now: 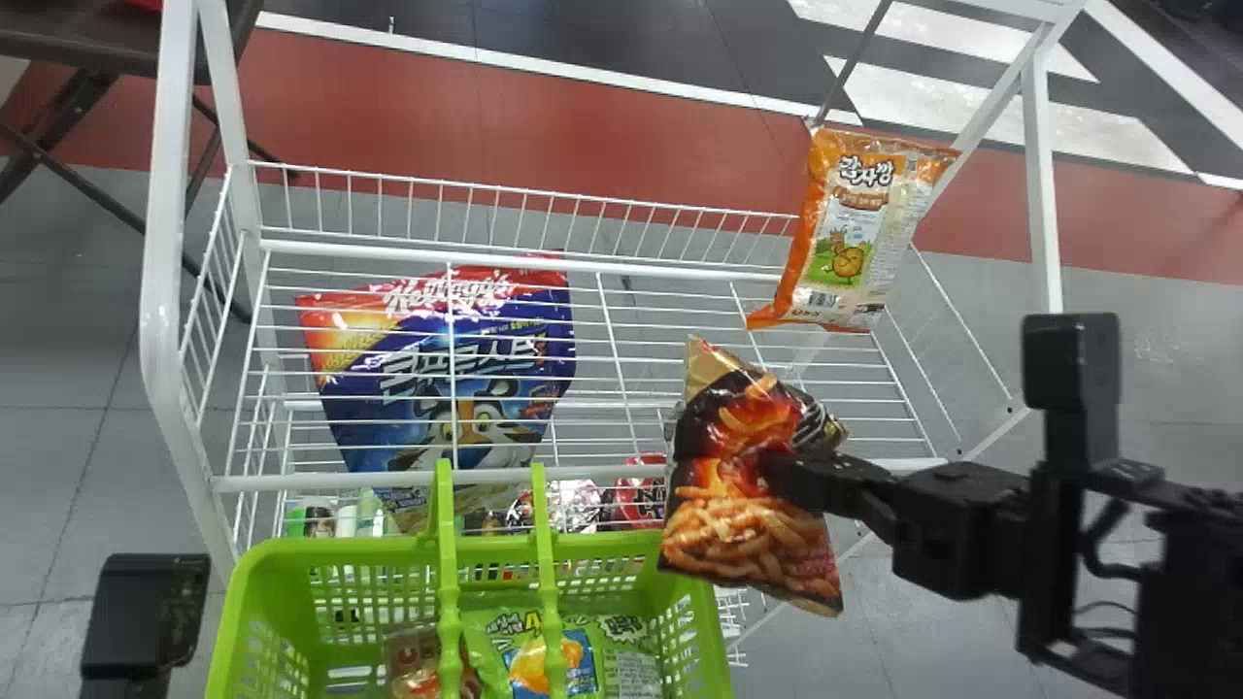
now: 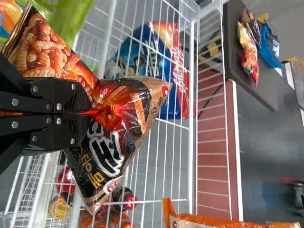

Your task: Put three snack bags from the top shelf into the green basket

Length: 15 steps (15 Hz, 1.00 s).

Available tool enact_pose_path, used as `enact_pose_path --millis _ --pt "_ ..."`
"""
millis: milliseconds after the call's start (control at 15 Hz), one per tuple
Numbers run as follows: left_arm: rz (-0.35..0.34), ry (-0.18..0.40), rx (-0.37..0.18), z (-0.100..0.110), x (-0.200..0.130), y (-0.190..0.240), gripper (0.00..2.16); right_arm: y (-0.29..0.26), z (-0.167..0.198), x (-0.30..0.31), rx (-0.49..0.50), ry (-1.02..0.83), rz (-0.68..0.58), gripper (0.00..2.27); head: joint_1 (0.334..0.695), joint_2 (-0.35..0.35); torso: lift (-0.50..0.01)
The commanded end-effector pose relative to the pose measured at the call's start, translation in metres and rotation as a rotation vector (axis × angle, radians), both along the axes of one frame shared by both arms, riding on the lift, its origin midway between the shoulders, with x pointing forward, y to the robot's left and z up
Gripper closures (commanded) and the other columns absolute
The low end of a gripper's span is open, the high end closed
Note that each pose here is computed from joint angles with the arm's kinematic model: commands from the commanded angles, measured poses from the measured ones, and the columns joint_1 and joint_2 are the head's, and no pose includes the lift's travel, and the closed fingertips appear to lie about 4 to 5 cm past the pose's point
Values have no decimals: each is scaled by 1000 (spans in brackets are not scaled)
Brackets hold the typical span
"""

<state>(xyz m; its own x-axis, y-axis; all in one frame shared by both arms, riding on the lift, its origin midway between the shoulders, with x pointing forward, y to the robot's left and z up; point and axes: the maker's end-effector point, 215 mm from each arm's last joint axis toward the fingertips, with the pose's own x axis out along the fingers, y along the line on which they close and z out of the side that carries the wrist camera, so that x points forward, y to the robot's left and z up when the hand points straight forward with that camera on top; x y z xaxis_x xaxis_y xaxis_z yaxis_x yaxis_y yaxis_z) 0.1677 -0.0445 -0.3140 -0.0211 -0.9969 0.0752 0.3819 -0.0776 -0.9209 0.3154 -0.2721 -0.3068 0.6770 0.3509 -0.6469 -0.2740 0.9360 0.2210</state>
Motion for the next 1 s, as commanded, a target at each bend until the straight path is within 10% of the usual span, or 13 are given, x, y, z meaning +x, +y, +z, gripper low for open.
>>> enact_pose_path --millis 0,933 --pt "0 0 -3 1 0 -1 1393 15 21 -13 77 -24 42 2128 695 -350 -45" --pt "1 -5 -5 1 -1 -2 1393 99 -104 -107 108 348 177 2105 695 -350 -45"
